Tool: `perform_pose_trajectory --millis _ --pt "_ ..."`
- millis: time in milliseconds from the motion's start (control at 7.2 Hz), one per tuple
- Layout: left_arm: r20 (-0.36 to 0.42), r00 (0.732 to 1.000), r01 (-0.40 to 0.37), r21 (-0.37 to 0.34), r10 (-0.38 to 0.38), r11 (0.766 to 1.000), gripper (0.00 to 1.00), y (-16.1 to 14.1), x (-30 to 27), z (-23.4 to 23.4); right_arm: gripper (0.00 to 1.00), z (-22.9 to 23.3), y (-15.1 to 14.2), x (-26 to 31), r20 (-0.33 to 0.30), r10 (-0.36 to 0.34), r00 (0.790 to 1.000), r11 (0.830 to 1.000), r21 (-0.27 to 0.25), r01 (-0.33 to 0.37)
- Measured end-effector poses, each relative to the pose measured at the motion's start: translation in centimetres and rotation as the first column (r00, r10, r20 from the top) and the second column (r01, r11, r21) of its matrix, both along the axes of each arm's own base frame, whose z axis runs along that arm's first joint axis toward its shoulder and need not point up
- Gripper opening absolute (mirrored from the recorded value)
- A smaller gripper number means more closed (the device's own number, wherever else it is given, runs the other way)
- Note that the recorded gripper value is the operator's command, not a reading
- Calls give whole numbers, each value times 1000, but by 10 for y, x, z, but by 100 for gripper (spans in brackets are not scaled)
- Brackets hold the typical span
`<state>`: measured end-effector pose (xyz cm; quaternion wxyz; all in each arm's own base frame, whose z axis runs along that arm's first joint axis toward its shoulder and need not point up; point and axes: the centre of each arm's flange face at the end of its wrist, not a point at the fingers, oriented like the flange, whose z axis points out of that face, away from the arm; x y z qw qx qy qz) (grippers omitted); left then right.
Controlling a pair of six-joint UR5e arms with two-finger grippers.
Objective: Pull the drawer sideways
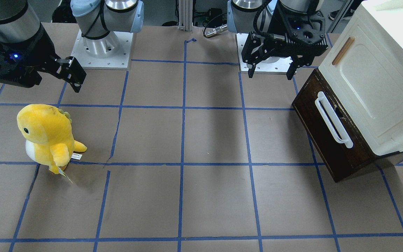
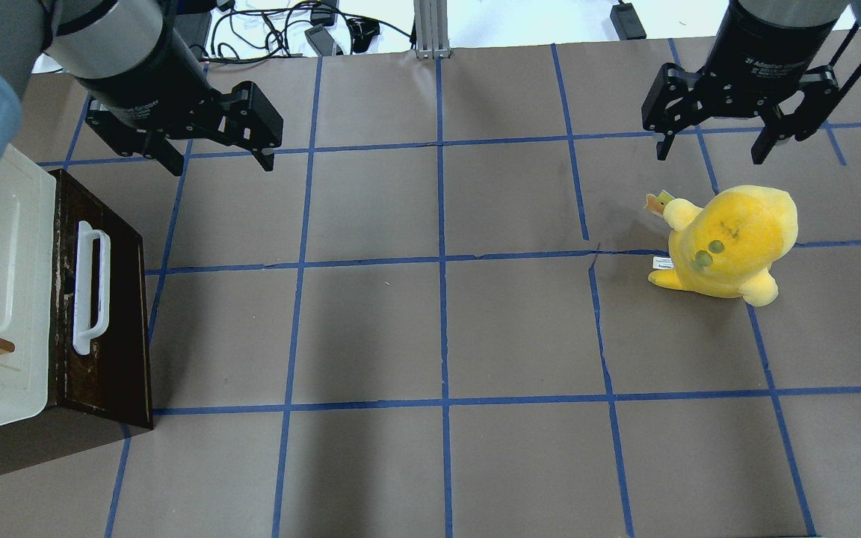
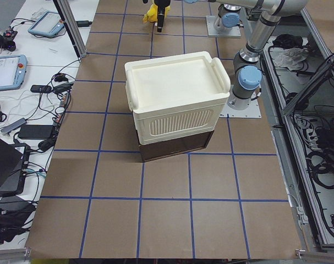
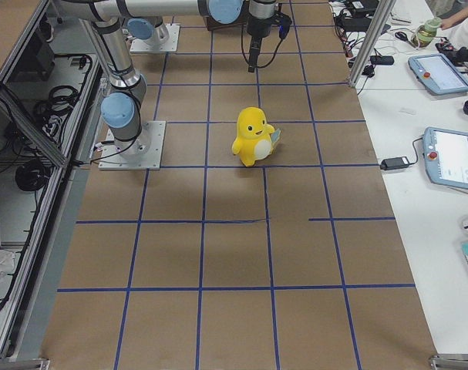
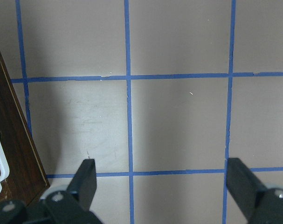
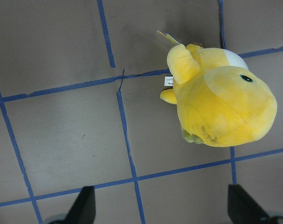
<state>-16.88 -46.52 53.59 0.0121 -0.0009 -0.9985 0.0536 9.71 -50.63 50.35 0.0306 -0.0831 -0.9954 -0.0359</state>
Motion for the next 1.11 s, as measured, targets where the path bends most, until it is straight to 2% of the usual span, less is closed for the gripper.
perform_pose_trajectory --millis 1111 --pt "-2 1000 -11 5 11 1000 100 2 0 -2 100 0 0 0 0 1 1000 1000 0 -1"
